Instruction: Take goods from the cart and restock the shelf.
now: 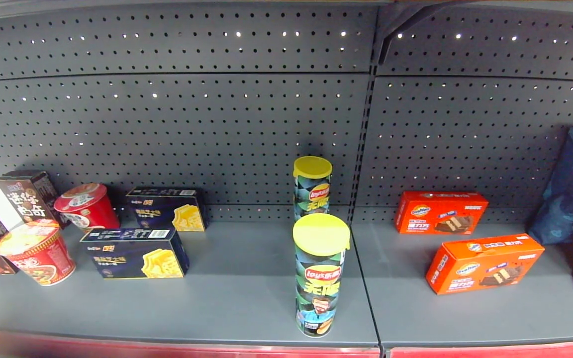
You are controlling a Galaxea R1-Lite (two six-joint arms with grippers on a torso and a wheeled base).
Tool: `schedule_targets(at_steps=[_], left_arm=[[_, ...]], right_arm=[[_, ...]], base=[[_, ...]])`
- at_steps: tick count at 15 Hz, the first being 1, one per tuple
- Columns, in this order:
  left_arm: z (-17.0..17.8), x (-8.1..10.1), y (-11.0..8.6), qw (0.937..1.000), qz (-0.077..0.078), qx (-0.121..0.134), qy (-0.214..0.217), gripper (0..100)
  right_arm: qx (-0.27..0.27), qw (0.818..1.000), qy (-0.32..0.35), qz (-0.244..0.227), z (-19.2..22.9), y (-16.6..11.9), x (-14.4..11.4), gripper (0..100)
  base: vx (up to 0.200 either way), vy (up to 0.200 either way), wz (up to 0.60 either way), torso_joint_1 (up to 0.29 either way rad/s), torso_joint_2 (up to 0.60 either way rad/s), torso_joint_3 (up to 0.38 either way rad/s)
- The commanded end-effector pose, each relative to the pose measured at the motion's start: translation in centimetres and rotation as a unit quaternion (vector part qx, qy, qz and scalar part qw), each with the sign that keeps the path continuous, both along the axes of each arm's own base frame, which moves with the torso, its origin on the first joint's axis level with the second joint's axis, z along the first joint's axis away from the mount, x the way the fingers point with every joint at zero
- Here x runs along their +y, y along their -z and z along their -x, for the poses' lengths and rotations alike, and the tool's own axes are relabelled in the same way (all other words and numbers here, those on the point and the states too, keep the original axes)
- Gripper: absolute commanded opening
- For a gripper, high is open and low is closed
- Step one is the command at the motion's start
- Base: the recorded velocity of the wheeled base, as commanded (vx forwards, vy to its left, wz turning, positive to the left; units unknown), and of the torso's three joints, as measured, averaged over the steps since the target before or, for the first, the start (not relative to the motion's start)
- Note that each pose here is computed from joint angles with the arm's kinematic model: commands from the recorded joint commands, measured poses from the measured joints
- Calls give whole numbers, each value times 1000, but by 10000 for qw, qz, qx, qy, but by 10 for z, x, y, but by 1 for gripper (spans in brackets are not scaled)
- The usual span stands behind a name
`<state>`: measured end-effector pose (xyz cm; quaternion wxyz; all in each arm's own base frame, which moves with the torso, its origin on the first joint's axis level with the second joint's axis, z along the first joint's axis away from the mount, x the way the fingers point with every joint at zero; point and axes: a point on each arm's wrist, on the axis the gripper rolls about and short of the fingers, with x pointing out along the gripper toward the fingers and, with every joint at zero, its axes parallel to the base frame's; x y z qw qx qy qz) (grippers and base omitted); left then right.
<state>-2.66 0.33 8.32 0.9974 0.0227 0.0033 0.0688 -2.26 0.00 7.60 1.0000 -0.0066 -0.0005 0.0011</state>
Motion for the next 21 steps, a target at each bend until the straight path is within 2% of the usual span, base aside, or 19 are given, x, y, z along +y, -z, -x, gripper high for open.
schedule_targets(at_steps=[1,2,3,4,5,6,7,8,9,10,11,12,13,18,20,21], left_arm=[[0,-4,1,9954,16,5,956,100],[0,-8,1,9849,20,14,1731,100],[1,-9,0,9785,34,0,2063,100],[1,-9,0,9797,49,1,2002,100],[1,-8,-1,9862,48,0,1656,100],[0,-5,0,9943,56,20,1063,100],[0,-3,0,9982,52,2,597,100],[0,-2,0,9990,21,-3,451,100],[0,-2,0,9990,-125,-13,429,100],[-1,-3,0,9977,-332,2,589,100],[-1,-4,1,9952,-332,-9,918,100],[-3,-6,8,9907,-325,92,1318,100],[-3,-6,7,9889,-392,34,1430,100],[-3,-6,8,9909,-256,30,1323,100],[-4,-5,9,9925,-118,38,1216,100],[-4,-5,8,9927,-111,31,1201,100]], right_arm=[[13,10000,-5,3,0,0,0,100],[13,10000,-5,3,0,0,0,100],[13,10000,11,3,0,0,0,100],[13,10000,11,3,0,0,0,100],[13,10000,18,3,0,0,0,100],[13,10000,18,3,0,0,0,100],[13,10000,18,3,0,0,0,100],[13,10000,18,3,0,0,0,100],[13,10000,18,3,0,0,0,100],[13,10000,18,3,0,0,0,100],[13,10000,18,3,0,0,0,100],[13,10000,18,3,0,0,0,100],[13,10000,18,3,0,0,0,100],[13,10000,18,11,0,0,0,100],[5,10000,18,11,0,0,0,100],[13,10000,11,11,0,0,0,100]], base=[[0,0,0,0,0,0],[0,0,0,0,0,0],[0,0,0,0,0,0],[0,0,0,0,0,0],[0,0,0,0,0,0],[0,0,0,0,0,0],[0,0,0,0,0,0],[0,0,0,0,0,0],[0,0,0,0,0,0],[0,0,0,0,0,0],[0,0,0,0,0,0],[0,0,0,0,0,0],[0,0,0,0,0,0],[0,0,0,0,0,0],[0,0,0,0,0,0],[0,0,0,0,0,0]])
